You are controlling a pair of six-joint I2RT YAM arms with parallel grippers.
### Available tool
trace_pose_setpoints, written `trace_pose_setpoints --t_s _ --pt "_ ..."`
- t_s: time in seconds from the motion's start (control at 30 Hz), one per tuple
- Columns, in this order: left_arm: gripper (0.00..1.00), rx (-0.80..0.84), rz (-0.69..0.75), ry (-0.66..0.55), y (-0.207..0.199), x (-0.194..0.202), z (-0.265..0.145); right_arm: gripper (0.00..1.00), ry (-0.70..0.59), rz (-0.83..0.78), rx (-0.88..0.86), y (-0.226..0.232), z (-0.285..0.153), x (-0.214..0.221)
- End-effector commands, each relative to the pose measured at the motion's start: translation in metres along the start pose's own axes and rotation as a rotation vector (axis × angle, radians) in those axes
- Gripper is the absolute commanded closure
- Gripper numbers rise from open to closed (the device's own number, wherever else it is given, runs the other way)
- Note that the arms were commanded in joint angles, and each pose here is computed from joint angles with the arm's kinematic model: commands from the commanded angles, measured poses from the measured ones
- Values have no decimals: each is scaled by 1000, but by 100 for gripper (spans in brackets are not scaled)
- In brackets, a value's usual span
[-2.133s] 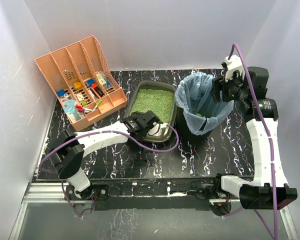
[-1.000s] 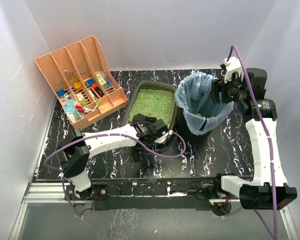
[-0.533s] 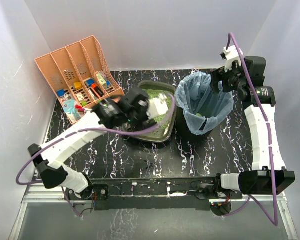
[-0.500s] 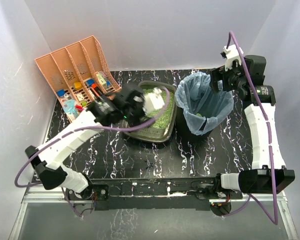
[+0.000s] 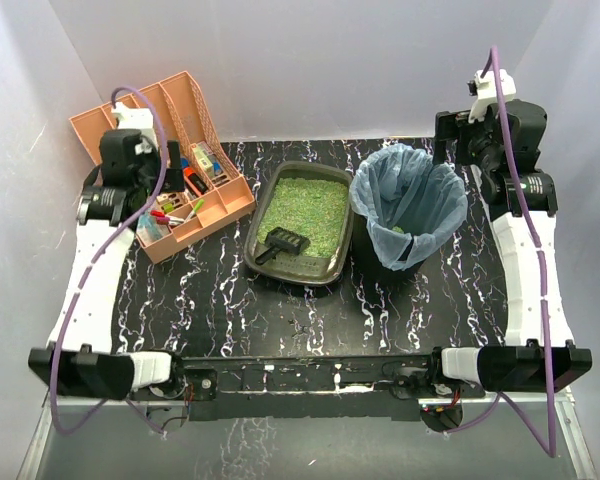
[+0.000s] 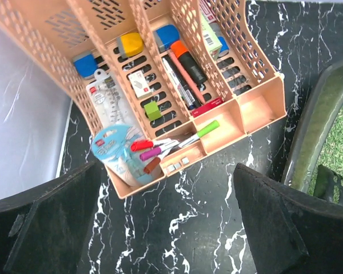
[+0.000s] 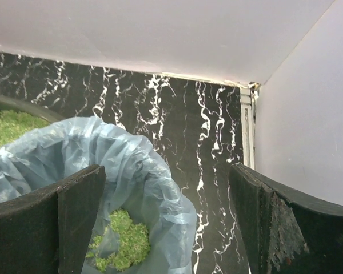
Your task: Clean the litter box
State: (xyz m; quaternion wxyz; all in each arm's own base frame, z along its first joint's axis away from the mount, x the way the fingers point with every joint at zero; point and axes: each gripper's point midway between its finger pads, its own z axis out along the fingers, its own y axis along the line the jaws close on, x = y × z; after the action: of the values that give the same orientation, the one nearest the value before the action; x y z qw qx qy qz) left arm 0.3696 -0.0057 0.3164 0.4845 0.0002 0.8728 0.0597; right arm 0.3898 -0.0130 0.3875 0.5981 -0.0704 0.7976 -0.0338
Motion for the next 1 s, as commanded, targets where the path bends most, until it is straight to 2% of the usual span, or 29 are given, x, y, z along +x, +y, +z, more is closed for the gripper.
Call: trace_pose_setpoints --t_s 0.0,0.13,0.33,0.6,0.97 --pt "3 -37 -140 -302 17 -37 -46 1 -146 33 -43 9 -15 -31" --pt "3 -109 -163 -428 36 -39 -70 1 -240 18 -111 24 -39 -39" --pt "3 -109 -72 -402 39 -21 -79 1 -238 13 -56 16 -63 -38" --pt "3 -95 -81 -411 41 -9 -91 1 -227 -18 -9 11 -89 -21" --pt "3 30 -83 -388 25 7 -106 1 -230 5 34 0 -104 -6"
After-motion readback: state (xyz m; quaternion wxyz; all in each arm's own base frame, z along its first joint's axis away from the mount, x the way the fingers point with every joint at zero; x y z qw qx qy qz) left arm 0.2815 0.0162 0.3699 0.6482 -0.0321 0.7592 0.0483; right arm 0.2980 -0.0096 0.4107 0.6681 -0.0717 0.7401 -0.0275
